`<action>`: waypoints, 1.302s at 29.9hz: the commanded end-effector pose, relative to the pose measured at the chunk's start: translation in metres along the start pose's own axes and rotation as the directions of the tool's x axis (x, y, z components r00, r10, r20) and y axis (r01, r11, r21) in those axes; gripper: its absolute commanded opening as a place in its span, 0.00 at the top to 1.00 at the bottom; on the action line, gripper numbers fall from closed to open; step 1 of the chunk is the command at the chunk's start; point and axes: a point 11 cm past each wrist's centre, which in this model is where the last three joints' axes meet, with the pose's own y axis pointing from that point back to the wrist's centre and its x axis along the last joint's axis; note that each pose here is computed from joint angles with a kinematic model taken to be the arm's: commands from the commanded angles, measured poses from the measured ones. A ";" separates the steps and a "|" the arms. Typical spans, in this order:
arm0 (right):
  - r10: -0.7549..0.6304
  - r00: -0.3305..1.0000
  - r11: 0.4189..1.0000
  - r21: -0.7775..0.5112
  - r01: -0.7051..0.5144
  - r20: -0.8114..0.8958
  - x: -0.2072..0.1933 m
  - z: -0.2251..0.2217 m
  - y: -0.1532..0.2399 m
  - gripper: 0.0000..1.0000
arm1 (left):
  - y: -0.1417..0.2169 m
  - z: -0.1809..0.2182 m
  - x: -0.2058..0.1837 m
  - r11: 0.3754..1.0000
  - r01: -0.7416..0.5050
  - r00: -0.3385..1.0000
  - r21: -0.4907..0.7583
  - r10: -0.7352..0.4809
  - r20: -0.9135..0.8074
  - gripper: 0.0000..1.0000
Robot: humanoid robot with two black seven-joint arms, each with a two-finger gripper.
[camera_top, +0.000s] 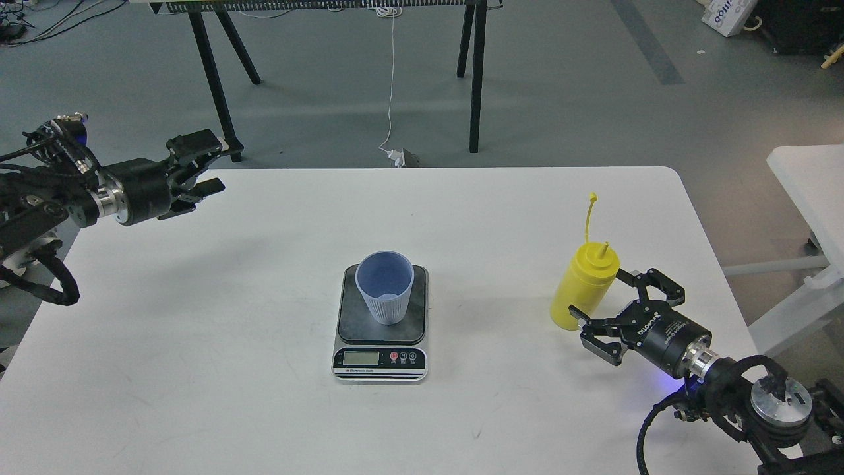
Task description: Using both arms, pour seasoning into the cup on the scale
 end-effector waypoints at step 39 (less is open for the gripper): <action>-0.254 0.951 0.943 0.172 0.284 -0.175 -0.148 -0.116 -0.061 0.01 | 0.007 0.023 0.027 0.970 -0.181 0.959 -0.162 0.137 -0.249 0.00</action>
